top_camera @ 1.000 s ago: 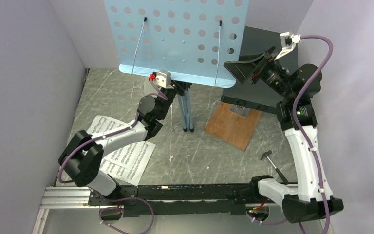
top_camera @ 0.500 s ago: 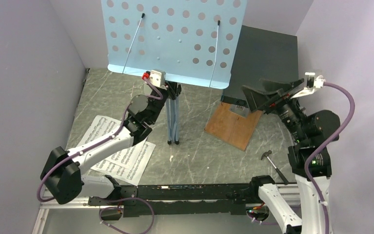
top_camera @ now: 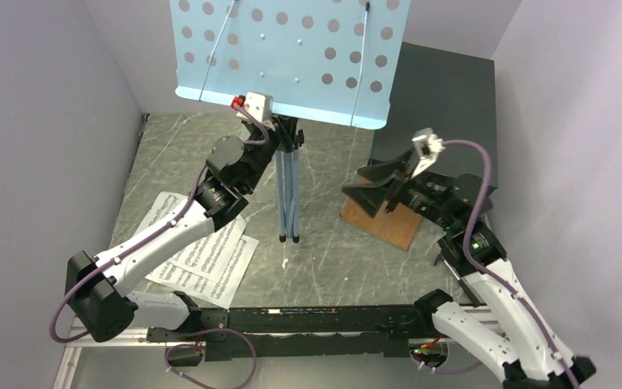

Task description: Set up the instrument practice props

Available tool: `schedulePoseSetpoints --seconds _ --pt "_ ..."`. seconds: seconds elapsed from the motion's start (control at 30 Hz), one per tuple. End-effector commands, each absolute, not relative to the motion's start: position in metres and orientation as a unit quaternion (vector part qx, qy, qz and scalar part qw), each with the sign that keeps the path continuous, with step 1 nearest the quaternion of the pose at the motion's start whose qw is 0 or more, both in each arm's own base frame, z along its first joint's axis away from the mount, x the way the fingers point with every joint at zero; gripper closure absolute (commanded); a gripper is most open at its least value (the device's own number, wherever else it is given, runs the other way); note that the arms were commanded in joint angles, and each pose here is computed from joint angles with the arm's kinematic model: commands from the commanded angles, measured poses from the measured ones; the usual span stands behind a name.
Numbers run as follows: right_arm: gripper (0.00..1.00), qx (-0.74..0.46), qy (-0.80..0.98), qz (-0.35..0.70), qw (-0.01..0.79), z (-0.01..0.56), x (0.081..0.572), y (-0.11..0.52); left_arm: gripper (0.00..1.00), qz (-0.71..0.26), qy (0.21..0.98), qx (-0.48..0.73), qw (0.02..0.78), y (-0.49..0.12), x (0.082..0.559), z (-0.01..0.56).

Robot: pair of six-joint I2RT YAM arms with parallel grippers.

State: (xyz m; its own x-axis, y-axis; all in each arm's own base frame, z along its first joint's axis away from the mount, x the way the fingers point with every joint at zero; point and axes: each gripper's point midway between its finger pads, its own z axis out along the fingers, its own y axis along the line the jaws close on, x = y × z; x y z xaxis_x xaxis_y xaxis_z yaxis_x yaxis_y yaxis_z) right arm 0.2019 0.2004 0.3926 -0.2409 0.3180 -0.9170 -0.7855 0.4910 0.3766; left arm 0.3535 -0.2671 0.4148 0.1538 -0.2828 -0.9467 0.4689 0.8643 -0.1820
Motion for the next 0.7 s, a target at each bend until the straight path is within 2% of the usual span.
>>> schedulePoseSetpoints --seconds 0.0,0.1,0.27,0.33,0.6,0.67 --pt "0.19 -0.206 0.61 0.468 0.605 0.393 0.205 0.239 1.0 -0.381 0.339 -0.019 0.86 -0.196 0.262 0.627" --pt "0.2 -0.205 0.63 0.44 0.606 0.377 0.216 0.265 1.0 -0.392 0.335 -0.025 0.856 -0.191 0.256 0.634" --pt "0.44 -0.189 0.657 0.368 0.63 0.358 0.247 0.291 1.0 -0.404 0.339 -0.024 0.849 -0.191 0.251 0.638" --pt "0.46 -0.184 0.66 0.348 0.639 0.357 0.258 0.295 1.0 -0.408 0.34 -0.019 0.847 -0.194 0.251 0.641" --pt "0.68 -0.199 0.642 0.323 0.666 0.372 0.265 0.316 1.0 -0.403 0.334 -0.014 0.852 -0.191 0.247 0.646" --pt "0.68 -0.205 0.636 0.319 0.672 0.378 0.263 0.317 1.0 -0.399 0.334 -0.007 0.854 -0.192 0.246 0.647"
